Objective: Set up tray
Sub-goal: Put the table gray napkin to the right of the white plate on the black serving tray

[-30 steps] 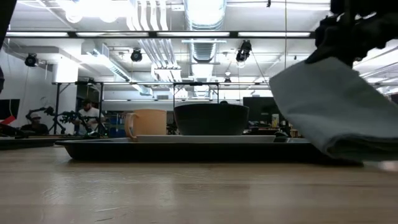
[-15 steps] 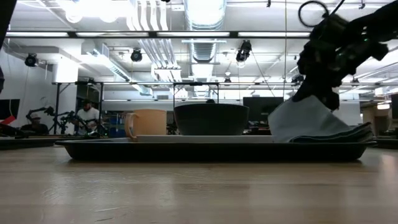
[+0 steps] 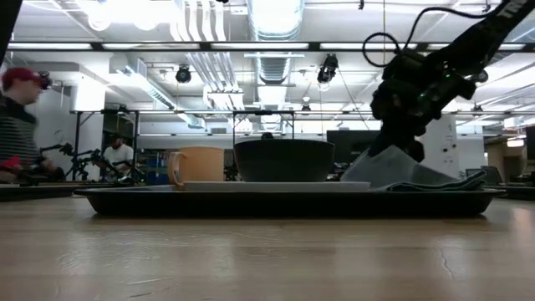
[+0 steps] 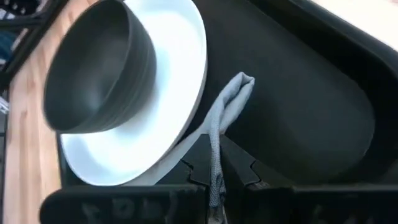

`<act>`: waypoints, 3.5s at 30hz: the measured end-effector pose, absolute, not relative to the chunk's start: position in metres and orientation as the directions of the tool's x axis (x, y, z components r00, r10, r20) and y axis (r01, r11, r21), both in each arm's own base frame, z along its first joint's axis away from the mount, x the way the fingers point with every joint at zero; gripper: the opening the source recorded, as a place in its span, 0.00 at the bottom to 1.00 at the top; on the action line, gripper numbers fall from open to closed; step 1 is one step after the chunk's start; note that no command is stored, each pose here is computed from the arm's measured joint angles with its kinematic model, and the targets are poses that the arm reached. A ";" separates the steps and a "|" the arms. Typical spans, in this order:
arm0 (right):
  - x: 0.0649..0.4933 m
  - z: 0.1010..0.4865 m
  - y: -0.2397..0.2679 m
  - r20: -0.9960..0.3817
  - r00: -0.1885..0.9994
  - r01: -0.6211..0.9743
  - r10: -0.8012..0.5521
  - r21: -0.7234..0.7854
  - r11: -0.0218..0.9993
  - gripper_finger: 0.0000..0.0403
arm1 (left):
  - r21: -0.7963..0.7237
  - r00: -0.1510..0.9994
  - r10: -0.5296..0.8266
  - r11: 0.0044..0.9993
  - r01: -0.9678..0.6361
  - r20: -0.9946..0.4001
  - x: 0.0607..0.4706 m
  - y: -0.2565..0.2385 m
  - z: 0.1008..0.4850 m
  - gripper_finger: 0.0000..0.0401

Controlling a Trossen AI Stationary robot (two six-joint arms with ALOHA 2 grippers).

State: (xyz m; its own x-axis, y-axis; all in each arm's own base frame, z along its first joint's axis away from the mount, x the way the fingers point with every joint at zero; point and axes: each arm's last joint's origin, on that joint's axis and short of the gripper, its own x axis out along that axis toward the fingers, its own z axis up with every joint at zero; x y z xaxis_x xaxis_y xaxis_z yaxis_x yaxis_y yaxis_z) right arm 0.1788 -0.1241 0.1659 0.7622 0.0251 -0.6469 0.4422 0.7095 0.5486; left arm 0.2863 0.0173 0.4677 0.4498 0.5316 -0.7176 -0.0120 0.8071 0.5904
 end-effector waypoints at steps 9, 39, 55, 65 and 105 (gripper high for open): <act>0.194 0.175 -0.140 -0.650 0.760 0.440 -0.003 0.510 0.739 0.02 | 0.590 0.450 0.531 0.807 -0.012 -0.718 0.286 0.017 0.468 0.39; 0.155 0.224 -0.108 -0.675 0.721 0.519 -0.156 0.378 0.767 0.43 | 0.582 0.442 0.528 0.813 -0.016 -0.725 0.287 0.017 0.465 0.39; 0.187 0.182 -0.023 -0.814 0.581 0.454 0.002 0.326 0.829 0.03 | 0.579 0.446 0.528 0.815 -0.026 -0.722 0.286 0.017 0.466 0.39; 0.218 0.166 -0.017 -0.846 0.531 0.429 0.035 0.305 0.850 0.02 | 0.573 0.447 0.529 0.818 -0.042 -0.722 0.285 0.017 0.467 0.39; 0.262 0.155 0.019 -0.903 0.430 0.354 0.019 0.188 0.916 0.02 | 0.572 0.461 0.529 0.818 -0.055 -0.712 0.278 0.017 0.472 0.39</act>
State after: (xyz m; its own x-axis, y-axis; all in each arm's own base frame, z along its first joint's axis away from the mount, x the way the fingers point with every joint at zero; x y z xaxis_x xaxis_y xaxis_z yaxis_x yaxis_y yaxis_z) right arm 0.2616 0.0192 0.1552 0.4302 0.0187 -0.9025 0.3540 0.9162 0.1877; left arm 0.2782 0.0172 0.4719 0.4611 0.5291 -0.7123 -0.0551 0.8183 0.5721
